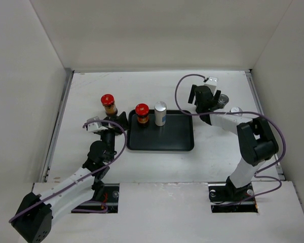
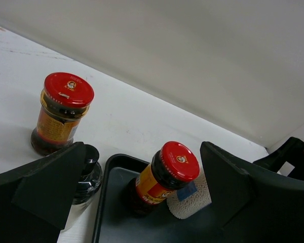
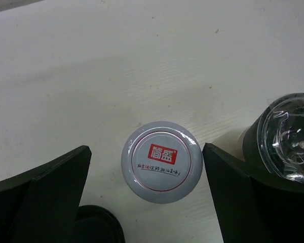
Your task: Organize the condiment bottles
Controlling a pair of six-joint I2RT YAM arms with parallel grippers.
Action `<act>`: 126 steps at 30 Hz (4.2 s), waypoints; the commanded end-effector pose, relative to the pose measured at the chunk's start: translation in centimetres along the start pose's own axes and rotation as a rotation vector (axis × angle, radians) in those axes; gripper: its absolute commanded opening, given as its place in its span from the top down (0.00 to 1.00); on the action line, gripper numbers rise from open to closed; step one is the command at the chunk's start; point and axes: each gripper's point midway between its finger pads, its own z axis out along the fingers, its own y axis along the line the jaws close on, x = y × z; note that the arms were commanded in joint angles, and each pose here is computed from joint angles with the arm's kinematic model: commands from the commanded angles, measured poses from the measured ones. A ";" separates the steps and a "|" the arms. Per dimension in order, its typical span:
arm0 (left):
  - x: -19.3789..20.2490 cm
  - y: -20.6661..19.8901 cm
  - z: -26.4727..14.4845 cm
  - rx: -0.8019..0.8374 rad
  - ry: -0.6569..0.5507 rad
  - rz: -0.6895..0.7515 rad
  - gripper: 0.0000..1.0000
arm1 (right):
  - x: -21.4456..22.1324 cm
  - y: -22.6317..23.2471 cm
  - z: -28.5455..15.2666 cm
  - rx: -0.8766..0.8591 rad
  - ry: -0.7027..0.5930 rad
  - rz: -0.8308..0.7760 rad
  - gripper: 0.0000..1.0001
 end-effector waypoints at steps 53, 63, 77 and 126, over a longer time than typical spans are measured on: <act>-0.1 -0.1 0.3 0.007 -0.022 -0.016 0.00 | -6.4 7.2 -8.8 -0.246 -0.192 0.129 0.05; -0.1 -0.4 0.2 0.020 -0.019 -0.021 0.00 | -9.1 -5.0 -3.9 0.119 -0.202 0.126 0.04; 0.0 -0.7 0.1 0.029 -0.016 -0.027 0.00 | -5.7 -9.8 -0.1 0.216 -0.062 0.051 0.02; 0.2 1.7 0.7 -0.090 -0.012 0.031 0.00 | 1.2 18.0 -23.4 -0.668 -0.082 -0.064 0.46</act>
